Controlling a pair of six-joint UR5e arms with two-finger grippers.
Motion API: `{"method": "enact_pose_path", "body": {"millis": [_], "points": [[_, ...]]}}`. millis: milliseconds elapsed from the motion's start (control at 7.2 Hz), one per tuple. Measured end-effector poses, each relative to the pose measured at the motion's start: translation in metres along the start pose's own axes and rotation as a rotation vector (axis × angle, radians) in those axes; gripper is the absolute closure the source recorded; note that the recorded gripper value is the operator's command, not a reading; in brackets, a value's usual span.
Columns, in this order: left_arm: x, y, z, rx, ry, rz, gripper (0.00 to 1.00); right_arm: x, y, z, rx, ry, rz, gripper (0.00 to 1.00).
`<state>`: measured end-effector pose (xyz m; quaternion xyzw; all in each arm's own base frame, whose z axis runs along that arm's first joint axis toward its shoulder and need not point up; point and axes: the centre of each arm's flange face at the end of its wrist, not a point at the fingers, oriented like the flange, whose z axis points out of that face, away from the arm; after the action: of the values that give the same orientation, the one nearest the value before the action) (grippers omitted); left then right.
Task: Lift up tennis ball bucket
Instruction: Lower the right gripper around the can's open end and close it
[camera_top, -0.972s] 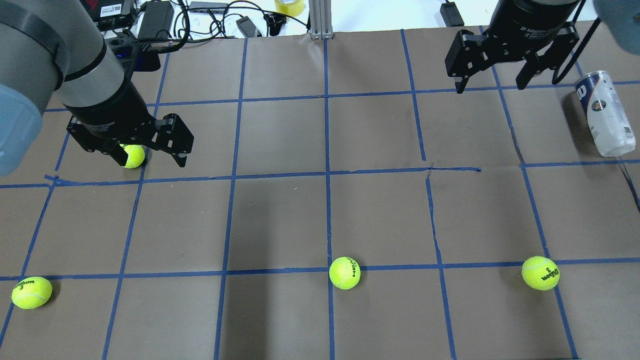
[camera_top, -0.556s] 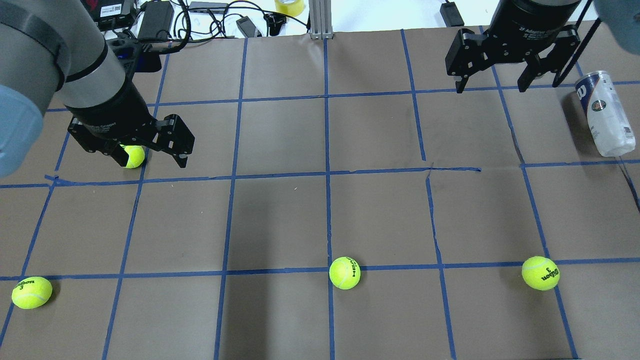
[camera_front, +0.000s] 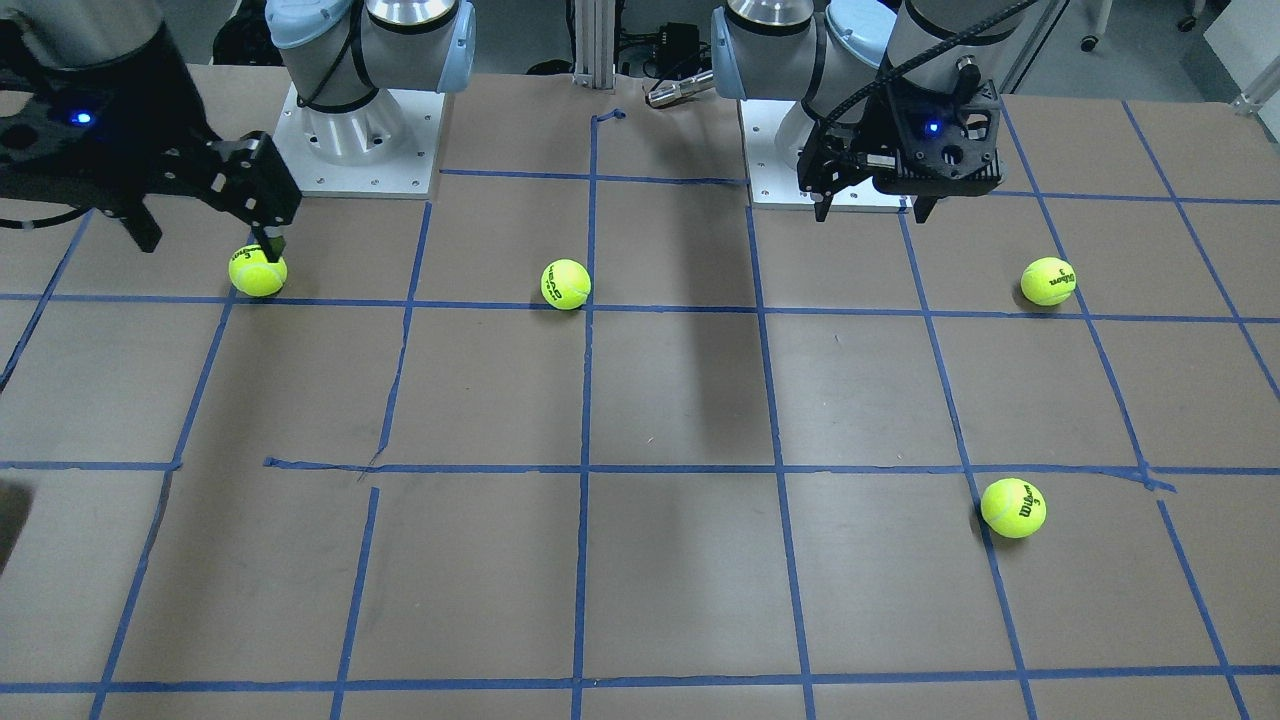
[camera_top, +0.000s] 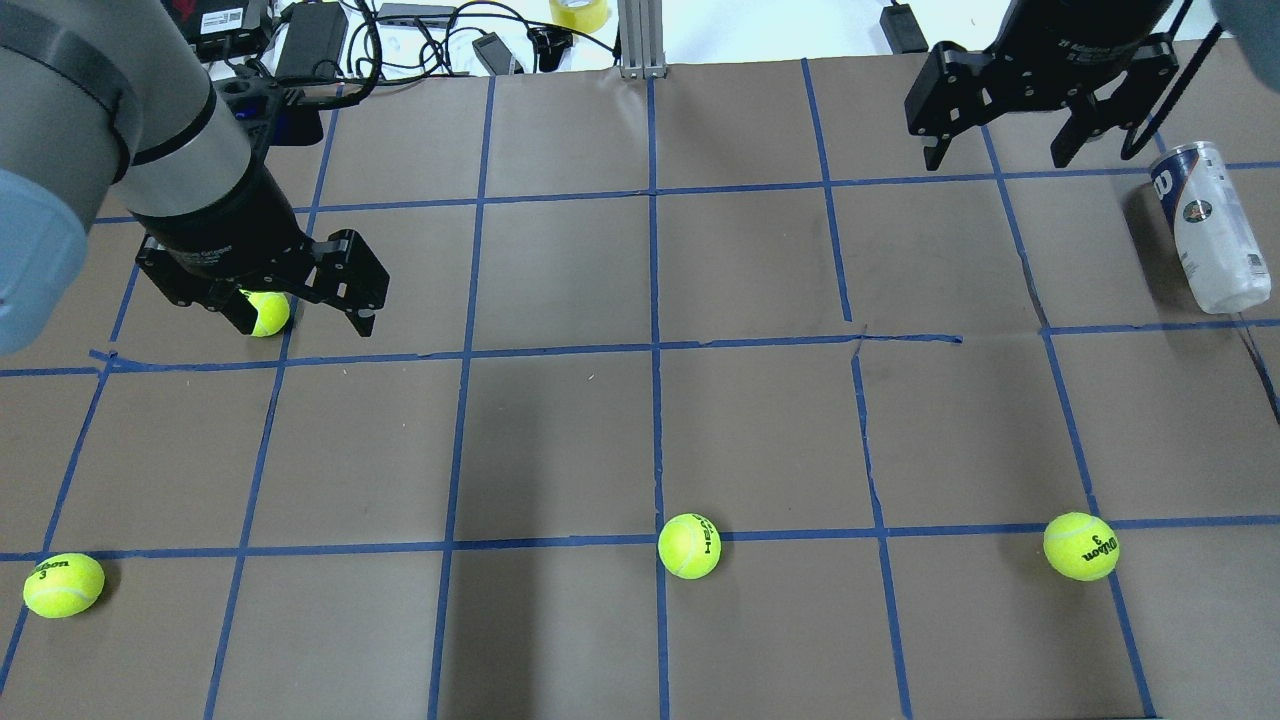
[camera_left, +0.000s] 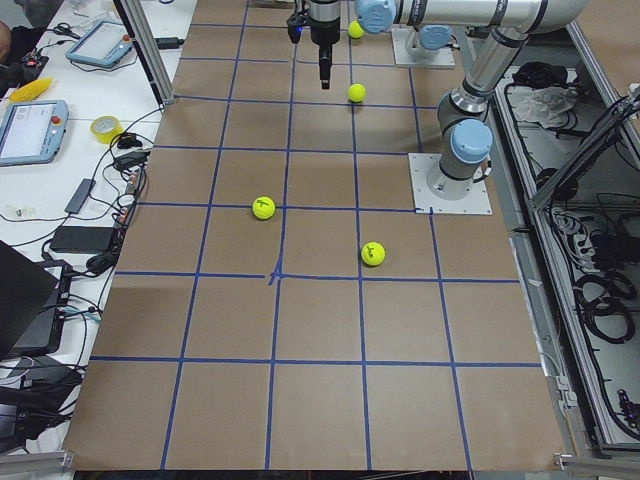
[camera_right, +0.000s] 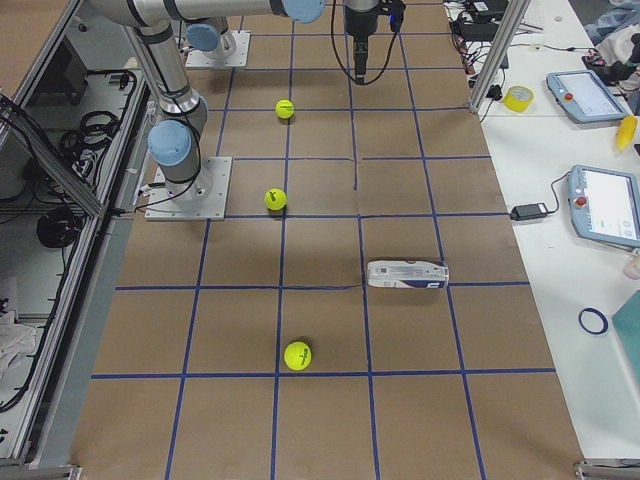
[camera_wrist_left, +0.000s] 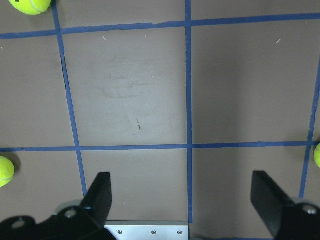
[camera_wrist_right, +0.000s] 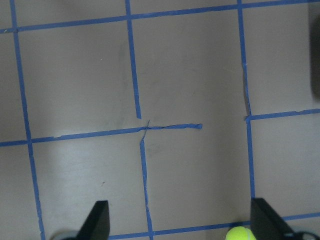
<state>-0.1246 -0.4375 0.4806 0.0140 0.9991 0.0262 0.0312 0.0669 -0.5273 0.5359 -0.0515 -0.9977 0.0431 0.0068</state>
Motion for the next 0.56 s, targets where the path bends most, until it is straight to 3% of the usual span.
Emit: {"method": "enact_pose_path", "body": {"millis": [278,556], "points": [[0.001,0.0,0.001,-0.001,0.0,0.001,0.0,0.052,-0.029,0.003,0.006,0.011,0.059,0.0],[0.0,0.0,0.001,-0.002,-0.001,0.0,0.0,0.116,-0.075,0.027,-0.018,0.037,0.113,0.0]]}}
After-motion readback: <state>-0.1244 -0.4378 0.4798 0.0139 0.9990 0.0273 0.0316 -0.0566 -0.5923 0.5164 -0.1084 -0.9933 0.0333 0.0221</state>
